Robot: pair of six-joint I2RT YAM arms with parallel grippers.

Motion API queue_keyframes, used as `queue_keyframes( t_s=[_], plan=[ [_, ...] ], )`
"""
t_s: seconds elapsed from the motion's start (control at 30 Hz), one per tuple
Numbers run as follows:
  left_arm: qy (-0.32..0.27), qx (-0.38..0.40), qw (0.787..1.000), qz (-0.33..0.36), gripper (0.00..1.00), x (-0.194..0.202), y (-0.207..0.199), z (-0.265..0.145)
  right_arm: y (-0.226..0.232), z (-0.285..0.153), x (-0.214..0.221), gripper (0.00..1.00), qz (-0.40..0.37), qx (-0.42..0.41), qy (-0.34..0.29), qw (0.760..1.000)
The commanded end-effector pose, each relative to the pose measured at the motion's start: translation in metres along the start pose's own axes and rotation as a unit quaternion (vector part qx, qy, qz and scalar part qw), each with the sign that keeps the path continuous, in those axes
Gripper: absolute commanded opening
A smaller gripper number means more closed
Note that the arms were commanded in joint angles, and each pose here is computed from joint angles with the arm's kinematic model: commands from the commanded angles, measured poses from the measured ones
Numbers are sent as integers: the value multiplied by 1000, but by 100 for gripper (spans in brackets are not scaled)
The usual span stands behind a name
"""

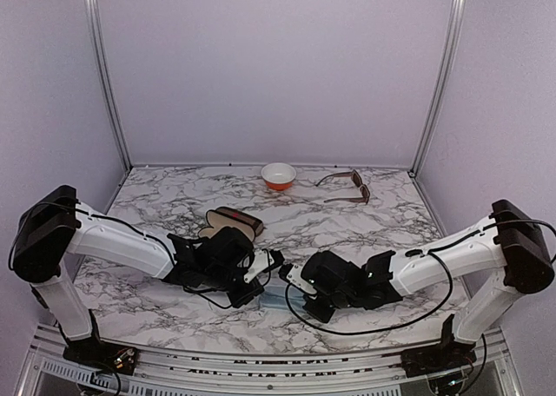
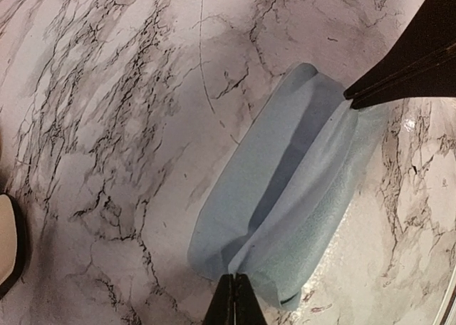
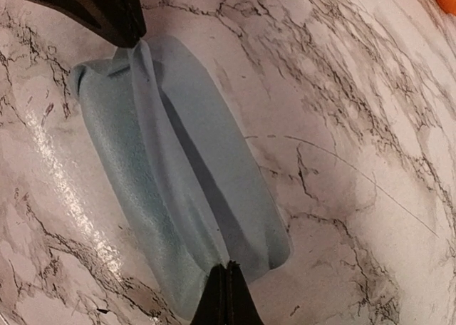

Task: Organize the sunglasses
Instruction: Fold the glasses cleaning cloth at the corner of the board.

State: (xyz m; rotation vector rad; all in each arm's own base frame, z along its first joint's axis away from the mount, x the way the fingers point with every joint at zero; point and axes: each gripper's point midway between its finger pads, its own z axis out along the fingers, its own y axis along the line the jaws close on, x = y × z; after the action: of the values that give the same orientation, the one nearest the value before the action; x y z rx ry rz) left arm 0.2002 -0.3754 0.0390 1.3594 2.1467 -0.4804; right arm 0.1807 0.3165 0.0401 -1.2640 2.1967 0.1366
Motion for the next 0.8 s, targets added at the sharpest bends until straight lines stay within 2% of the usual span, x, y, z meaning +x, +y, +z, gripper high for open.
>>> queue_keyframes(
  t_s=[0.0,0.13,0.4,0.77],
  plan=[
    [14,-6,1000,0,0,1,4,5,-6,2,-13,1,3,12,-7,1000],
    [16,-1,1000,-1,0,2,2,6,-7,4,-11,5,5,15,-4,1000],
    [17,-7,1000,-4,0,2,4,7,-13,5,-17,23,11,28,-9,1000],
    [13,-21,1000,-15,17,-3,9,5,-44,-4,-21,33,51,89,-18,995]
  ],
)
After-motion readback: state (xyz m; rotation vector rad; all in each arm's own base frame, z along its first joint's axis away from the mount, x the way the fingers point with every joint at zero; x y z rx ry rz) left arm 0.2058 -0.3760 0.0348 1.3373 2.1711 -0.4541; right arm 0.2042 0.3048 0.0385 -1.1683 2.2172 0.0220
